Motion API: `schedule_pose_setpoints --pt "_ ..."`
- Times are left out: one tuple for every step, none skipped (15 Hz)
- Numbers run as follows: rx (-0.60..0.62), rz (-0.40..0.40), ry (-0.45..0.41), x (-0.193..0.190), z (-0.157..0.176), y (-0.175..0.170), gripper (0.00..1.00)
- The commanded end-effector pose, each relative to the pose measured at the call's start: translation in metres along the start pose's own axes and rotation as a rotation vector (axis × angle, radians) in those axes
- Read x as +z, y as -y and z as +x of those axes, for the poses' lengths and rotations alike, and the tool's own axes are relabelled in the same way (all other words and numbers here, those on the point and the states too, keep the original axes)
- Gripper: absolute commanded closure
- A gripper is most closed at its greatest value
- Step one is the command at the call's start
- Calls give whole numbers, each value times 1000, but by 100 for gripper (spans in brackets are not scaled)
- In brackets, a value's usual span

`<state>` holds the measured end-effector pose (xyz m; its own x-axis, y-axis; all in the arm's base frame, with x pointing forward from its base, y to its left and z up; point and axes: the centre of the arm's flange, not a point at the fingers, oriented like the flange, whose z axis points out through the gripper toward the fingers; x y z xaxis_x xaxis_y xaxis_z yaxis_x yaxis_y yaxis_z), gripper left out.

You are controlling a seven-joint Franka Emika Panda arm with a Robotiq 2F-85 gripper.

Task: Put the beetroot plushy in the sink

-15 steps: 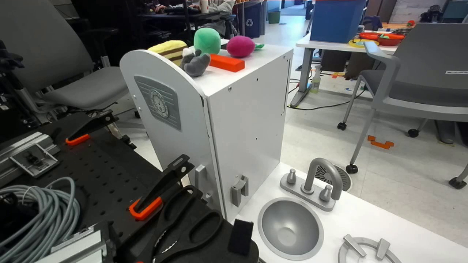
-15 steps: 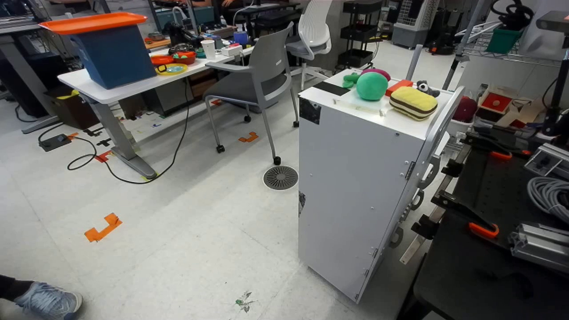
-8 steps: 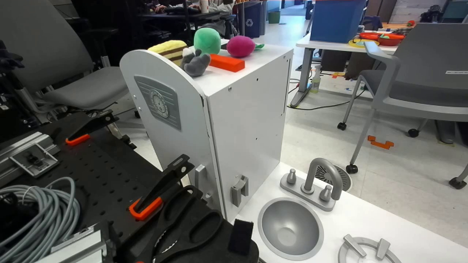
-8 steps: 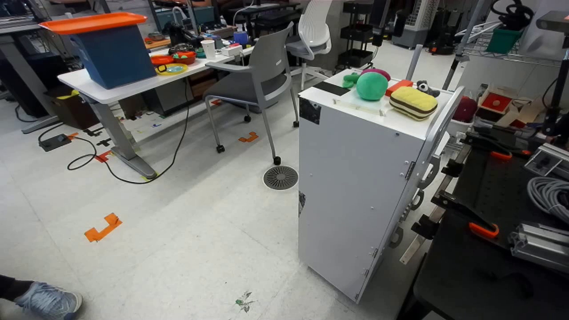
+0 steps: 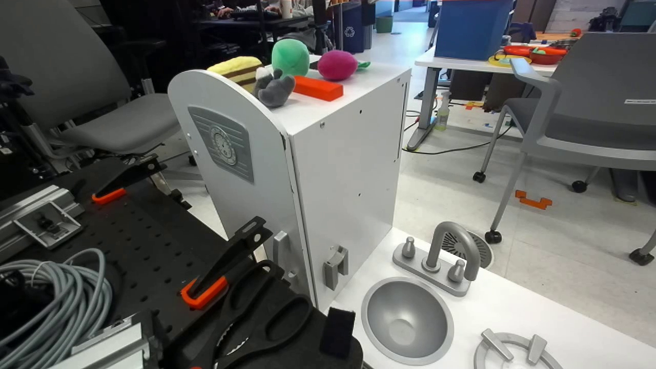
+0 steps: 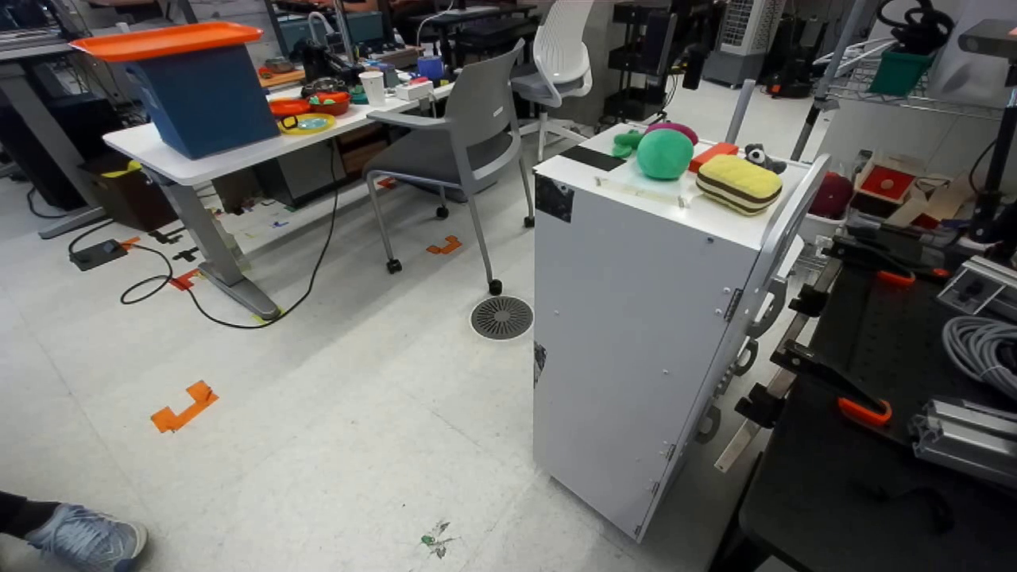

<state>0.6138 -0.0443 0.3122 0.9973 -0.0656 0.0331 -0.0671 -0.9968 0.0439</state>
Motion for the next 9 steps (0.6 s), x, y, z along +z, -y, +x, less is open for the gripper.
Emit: schedule_pose_setpoints --pt "-12 53 12 8 8 1 0" --pt "-8 65 18 11 8 2 0" --pt "-6 72 22 14 8 2 0" --pt "-7 75 26 16 8 2 0" --pt "-7 80 31 18 7 1 0" --pt "-9 81 36 20 7 0 0" --pt "-13 78 42 21 6 -2 0" --pt "-13 77 46 23 5 -4 0" --pt "-12 77 51 25 4 -6 0"
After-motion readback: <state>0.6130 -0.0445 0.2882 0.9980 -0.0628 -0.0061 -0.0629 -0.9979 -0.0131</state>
